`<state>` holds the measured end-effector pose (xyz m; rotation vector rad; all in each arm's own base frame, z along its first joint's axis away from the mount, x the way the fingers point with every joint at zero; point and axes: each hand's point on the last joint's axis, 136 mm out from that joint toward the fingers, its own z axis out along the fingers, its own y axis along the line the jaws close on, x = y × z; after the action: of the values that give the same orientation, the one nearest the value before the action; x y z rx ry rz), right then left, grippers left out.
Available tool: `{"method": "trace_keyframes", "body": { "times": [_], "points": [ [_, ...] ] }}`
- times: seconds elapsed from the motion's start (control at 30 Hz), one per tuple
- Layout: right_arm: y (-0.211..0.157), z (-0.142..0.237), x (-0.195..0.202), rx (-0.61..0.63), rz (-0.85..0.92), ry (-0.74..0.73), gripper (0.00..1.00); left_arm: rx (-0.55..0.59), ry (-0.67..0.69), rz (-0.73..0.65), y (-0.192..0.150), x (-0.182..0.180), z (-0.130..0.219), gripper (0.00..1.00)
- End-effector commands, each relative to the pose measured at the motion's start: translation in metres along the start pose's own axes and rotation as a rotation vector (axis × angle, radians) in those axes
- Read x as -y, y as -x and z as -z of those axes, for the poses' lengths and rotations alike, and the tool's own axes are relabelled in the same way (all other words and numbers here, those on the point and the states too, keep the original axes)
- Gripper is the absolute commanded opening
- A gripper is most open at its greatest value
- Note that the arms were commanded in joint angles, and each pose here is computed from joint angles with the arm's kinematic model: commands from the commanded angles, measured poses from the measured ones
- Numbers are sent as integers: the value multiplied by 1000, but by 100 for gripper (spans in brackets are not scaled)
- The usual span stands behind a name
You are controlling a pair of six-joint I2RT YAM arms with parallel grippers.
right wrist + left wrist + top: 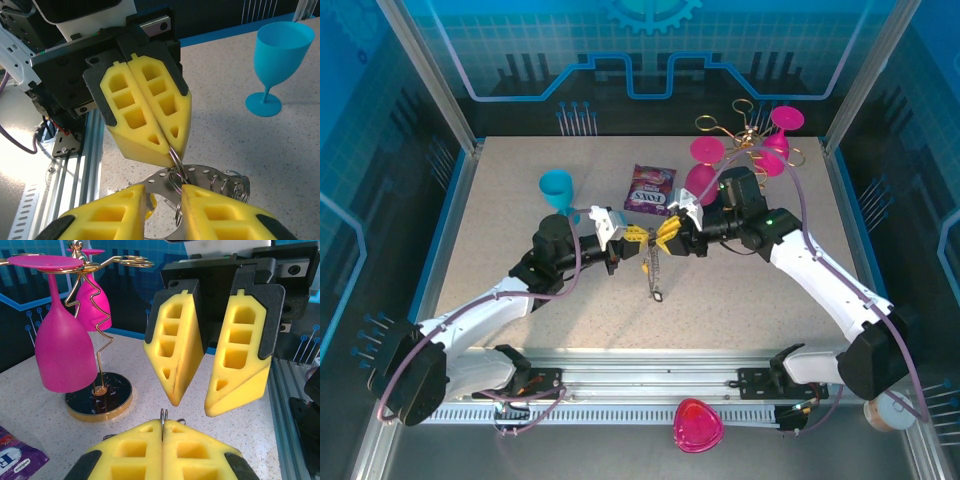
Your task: Put the keys on the keyring
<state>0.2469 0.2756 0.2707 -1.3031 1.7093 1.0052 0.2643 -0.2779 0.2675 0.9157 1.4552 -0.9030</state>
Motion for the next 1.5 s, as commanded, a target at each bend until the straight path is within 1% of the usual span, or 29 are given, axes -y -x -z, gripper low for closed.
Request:
{"method": "trace_keyframes", "body": {
  "times": [0.0,0.13,0.33,0.63,0.8,0.83,0.9,1.03,1.07,1.1,1.13,1.2,1.33,1.47],
  "points": [
    [5,3,7,19,17,-30,23,58,-44,-15,15,8,-1,0],
    [6,-2,7,18,16,-20,23,63,-53,-11,16,10,-1,0],
    [5,-6,16,9,15,-54,24,66,-63,-7,17,13,-1,0],
    [11,-12,3,47,11,47,25,69,-76,-6,18,16,-3,0],
    [15,-14,-1,74,23,86,19,76,-81,-3,20,16,-5,0],
    [16,-14,-3,80,25,99,15,79,-81,-4,21,16,-5,0],
    [16,-14,-3,83,27,110,0,81,-78,-4,21,16,-6,0],
    [18,-10,-3,88,46,101,0,67,-58,-6,17,13,-5,0],
    [17,-9,-3,82,52,91,0,50,-47,-10,14,12,-4,5],
    [16,-8,-2,70,57,82,0,34,-33,-14,11,11,-3,15],
    [14,-7,-1,51,63,66,0,11,-16,-21,7,8,-1,21],
    [7,-7,1,-5,72,45,0,-46,-5,-41,-2,8,3,27],
    [-11,-8,0,-152,125,22,0,-165,3,-78,-17,8,9,31],
    [-20,-12,-1,-256,198,2,0,-203,-5,-99,-18,8,10,31]
  ]
}}
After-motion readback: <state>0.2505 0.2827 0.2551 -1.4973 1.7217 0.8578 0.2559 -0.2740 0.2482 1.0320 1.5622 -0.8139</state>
